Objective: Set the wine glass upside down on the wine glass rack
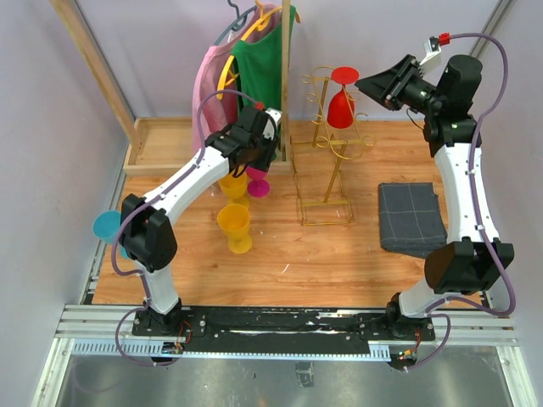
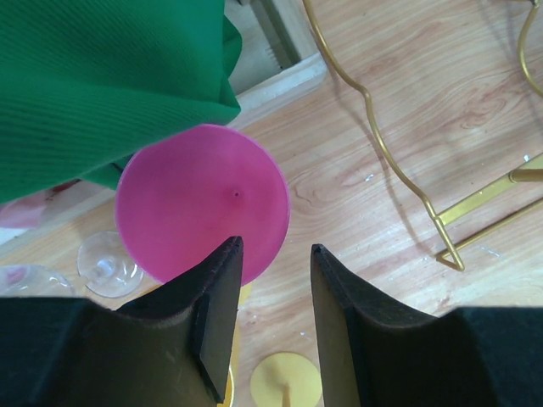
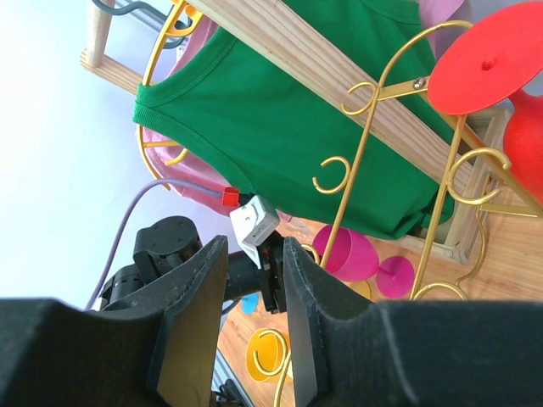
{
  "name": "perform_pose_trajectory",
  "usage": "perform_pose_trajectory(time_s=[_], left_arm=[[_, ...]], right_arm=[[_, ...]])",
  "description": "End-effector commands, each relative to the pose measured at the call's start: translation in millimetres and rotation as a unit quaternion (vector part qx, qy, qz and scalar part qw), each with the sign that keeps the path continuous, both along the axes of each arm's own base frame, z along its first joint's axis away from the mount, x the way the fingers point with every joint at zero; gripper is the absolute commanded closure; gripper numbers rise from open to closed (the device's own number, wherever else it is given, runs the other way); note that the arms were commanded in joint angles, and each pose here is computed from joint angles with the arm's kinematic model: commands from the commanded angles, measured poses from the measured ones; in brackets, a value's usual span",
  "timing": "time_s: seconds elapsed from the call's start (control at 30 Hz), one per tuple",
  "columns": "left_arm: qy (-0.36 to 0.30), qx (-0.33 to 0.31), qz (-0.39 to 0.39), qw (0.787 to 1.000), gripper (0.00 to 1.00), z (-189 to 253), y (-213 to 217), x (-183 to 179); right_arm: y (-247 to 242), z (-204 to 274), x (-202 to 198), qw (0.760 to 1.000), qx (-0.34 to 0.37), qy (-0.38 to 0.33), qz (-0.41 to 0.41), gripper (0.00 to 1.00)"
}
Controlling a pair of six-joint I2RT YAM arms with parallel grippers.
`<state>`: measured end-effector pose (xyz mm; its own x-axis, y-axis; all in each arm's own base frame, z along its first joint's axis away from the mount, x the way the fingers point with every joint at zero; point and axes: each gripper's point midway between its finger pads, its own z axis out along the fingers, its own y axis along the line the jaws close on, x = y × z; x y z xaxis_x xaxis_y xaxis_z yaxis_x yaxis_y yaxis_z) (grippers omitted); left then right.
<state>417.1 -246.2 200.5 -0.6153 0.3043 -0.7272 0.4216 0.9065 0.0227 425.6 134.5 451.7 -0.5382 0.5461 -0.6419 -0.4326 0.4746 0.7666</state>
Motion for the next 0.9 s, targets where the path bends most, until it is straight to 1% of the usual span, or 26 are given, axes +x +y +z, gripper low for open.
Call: perform_pose_trajectory(time_s=[0.0, 0.33, 0.53, 0.6, 0.73, 0.77, 0.83, 0.87], left_arm=[[-0.023, 0.007, 0.002, 1.0, 0.57, 4.6, -5.6, 9.8], [-0.025, 0.024, 0.012, 0.999, 0.58, -14.7, -4.9, 21.0], [-0.007, 0.019, 0.002, 1.0, 0.62, -30.9, -10.7, 18.8], [-0.004, 0.018, -0.001, 1.0, 0.66, -33.5, -11.7, 17.5], [0.0, 0.019, -0.001, 1.0, 0.68, -38.1, -11.1, 16.0], [0.002, 0.019, -0.002, 1.0, 0.71, -39.7, -11.2, 15.5], [0.005, 0.018, -0.004, 1.0, 0.81, -41.9, -12.0, 14.4], [0.007, 0.016, -0.004, 1.0, 0.92, -42.6, -12.4, 13.8]], right_arm=[[-9.6, 14.7, -6.8, 1.0, -0.001, -0.028, -0.01, 0.65], [-8.9, 13.1, -6.9, 1.0, 0.001, -0.026, -0.009, 0.65], [-8.8, 12.6, -6.9, 1.0, 0.002, -0.025, -0.008, 0.65], [-9.2, 12.8, -6.9, 1.0, 0.002, -0.025, -0.01, 0.65], [-9.1, 12.9, -6.4, 1.0, 0.004, -0.024, -0.009, 0.65], [-9.0, 12.6, -6.4, 1.0, 0.004, -0.024, -0.009, 0.65], [-8.9, 12.1, -6.4, 1.0, 0.005, -0.023, -0.009, 0.65], [-9.0, 12.1, -6.2, 1.0, 0.005, -0.023, -0.009, 0.65]])
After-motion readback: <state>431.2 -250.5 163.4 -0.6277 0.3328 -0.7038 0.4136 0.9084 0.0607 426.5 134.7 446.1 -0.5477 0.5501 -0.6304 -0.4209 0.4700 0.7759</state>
